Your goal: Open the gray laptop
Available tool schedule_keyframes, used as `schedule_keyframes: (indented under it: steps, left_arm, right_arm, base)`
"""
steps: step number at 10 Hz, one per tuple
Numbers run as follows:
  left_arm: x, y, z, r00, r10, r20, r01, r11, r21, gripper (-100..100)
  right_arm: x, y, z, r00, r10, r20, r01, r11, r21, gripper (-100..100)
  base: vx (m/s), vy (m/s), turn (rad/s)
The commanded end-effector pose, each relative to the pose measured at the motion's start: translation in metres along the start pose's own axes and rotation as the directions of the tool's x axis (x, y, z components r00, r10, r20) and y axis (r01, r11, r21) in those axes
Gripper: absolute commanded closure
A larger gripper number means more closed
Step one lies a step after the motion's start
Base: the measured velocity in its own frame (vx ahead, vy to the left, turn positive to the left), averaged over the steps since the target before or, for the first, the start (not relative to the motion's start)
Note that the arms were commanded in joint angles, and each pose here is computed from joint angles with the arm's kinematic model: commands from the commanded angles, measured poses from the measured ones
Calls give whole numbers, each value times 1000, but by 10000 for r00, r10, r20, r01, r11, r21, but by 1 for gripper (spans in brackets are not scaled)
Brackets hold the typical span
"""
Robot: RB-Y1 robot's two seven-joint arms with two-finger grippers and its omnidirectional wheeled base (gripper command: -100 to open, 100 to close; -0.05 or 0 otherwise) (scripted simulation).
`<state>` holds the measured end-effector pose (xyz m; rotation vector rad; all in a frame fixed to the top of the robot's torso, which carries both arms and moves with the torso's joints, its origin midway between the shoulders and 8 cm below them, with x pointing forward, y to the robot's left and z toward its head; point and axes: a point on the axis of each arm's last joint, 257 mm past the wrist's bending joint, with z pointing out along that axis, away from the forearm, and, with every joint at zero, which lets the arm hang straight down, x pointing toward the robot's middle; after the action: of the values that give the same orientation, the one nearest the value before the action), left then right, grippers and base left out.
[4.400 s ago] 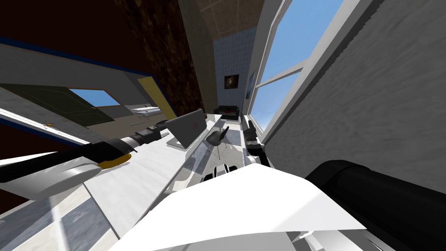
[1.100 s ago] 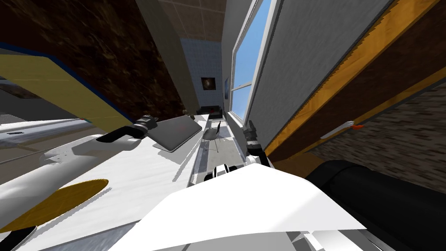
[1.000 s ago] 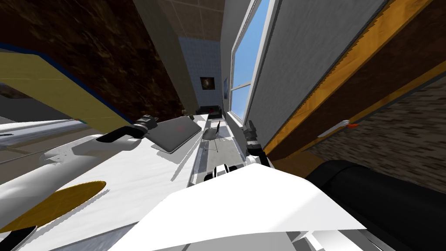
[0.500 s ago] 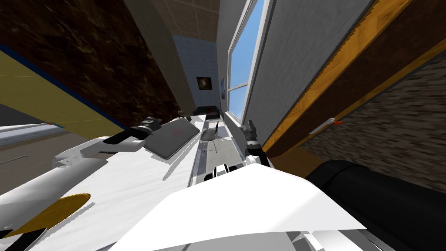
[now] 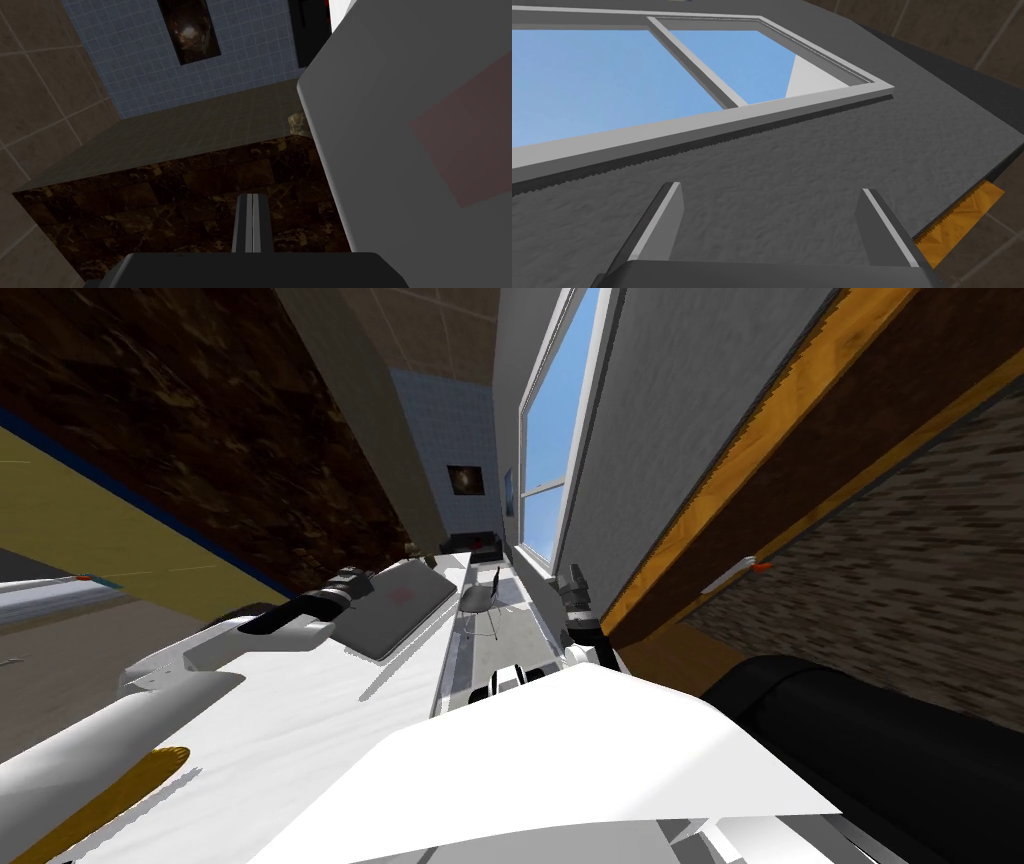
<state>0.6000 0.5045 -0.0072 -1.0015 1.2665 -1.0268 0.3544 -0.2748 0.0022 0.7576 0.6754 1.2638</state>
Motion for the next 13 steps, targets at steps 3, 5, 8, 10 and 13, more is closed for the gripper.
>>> schedule_keyframes:
  steps: [3, 5, 8, 10, 13]
  left_arm:
    - [-5, -35, -1, 9999, 7, -128, -6, 10000, 56, -100]
    - [-6, -51, -3, 9998, 15, -199, -14, 10000, 62, -100]
    - [-6, -54, -3, 9998, 17, -209, -15, 10000, 63, 0]
    - [-6, -54, -3, 9998, 17, -209, -16, 10000, 64, 0]
    - [-6, -54, -3, 9998, 17, -209, -16, 10000, 63, 0]
  right_arm:
    - [0, 0, 0, 10000, -1, 2, 1, 10000, 2, 0]
    - [0, 0, 0, 10000, -1, 2, 1, 10000, 1, 0]
    - [0, 0, 0, 10000, -1, 1, 1, 10000, 1, 0]
    - [0, 0, 0, 10000, -1, 1, 1, 10000, 1, 0]
    - [0, 0, 0, 10000, -1, 1, 1, 10000, 1, 0]
  base:
    - [25, -21, 76]
    - [23, -13, 31]
    - [9, -3, 9]
    - [0, 0, 0]
    - [0, 0, 0]
